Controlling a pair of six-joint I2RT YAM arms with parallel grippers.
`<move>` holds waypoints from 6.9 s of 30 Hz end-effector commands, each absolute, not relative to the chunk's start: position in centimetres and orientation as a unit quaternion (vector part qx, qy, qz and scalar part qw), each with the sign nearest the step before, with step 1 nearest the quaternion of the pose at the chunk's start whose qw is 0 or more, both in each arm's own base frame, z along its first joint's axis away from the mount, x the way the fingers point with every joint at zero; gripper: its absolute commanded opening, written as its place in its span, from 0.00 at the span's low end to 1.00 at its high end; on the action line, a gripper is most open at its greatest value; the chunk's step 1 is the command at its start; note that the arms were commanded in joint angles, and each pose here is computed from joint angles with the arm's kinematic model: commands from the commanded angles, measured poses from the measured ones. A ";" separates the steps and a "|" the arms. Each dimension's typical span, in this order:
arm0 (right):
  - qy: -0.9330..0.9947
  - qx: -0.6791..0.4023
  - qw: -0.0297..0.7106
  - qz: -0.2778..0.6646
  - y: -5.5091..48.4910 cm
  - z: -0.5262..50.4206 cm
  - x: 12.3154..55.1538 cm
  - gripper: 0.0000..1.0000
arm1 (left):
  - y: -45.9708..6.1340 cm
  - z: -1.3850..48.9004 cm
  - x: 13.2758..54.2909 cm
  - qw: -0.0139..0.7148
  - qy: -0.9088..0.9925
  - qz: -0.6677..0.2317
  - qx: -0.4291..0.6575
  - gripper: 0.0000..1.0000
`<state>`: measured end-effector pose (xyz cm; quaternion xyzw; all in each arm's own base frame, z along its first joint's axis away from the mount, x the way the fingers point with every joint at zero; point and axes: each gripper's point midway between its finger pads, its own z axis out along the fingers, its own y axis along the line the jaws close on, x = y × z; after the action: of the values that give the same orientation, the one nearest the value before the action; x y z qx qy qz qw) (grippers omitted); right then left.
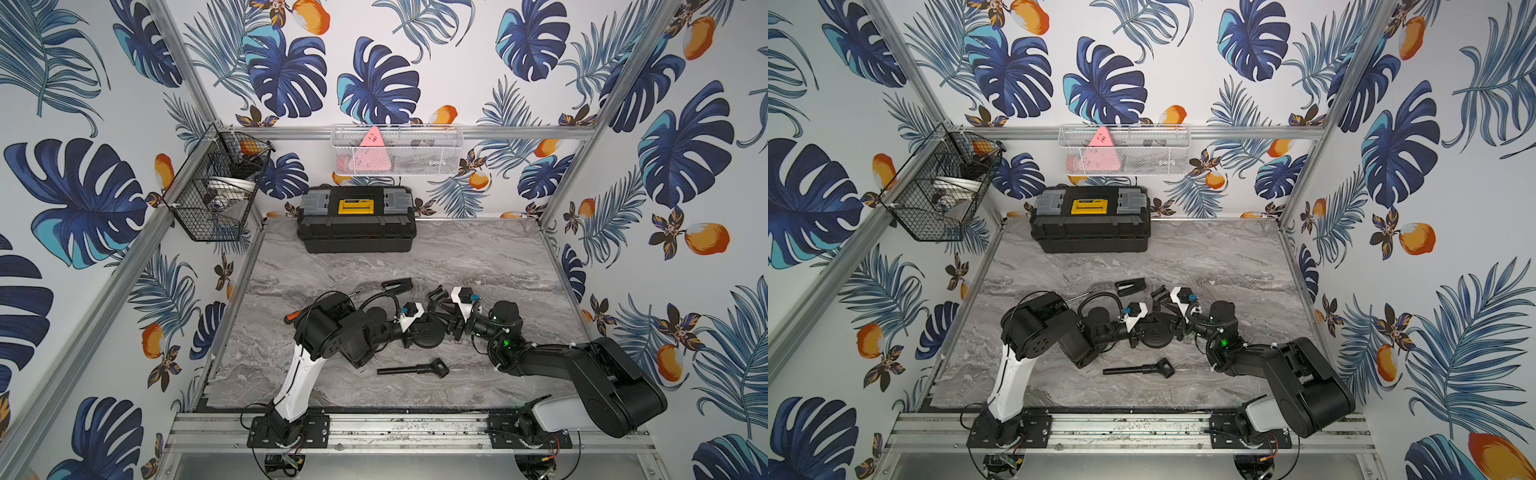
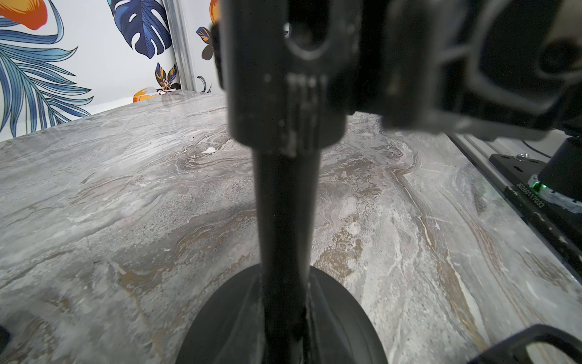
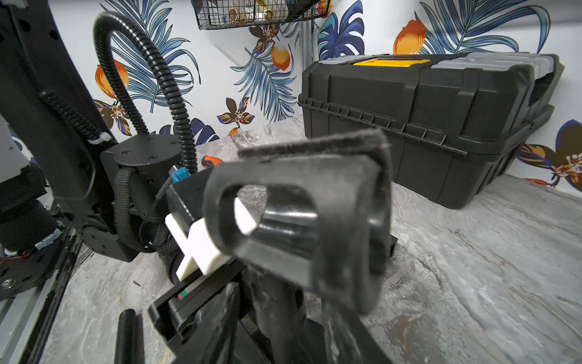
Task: Assemble a microphone stand
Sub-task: Screw the microphone stand pole into the microphone stand base.
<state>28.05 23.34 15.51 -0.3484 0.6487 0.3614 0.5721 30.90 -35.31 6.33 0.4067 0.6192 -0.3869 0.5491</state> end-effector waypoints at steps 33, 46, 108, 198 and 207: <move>0.683 -0.284 0.606 0.293 23.7 14.2 28.4 0.00 | -34.6 2.9 31.1 0.504 0.671 -0.367 0.401 0.12; 0.731 -0.136 0.638 0.201 22.8 11.6 28.4 0.00 | -34.4 3.2 31.2 0.511 0.669 -0.371 0.392 0.25; 0.700 -0.374 0.493 0.355 24.1 15.8 29.4 0.62 | -34.8 5.5 30.5 0.524 0.649 -0.388 0.392 0.12; 0.696 -0.374 0.497 0.357 25.7 15.5 27.7 0.59 | -34.2 7.3 30.4 0.533 0.633 -0.413 0.380 0.10; 0.686 -0.377 0.513 0.352 25.8 15.7 29.1 0.57 | -34.2 7.2 30.4 0.530 0.635 -0.412 0.383 0.10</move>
<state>28.76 25.41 14.43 -0.3634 0.7107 0.3505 0.4899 30.61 -34.02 6.43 0.3774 0.6497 -0.4021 0.5233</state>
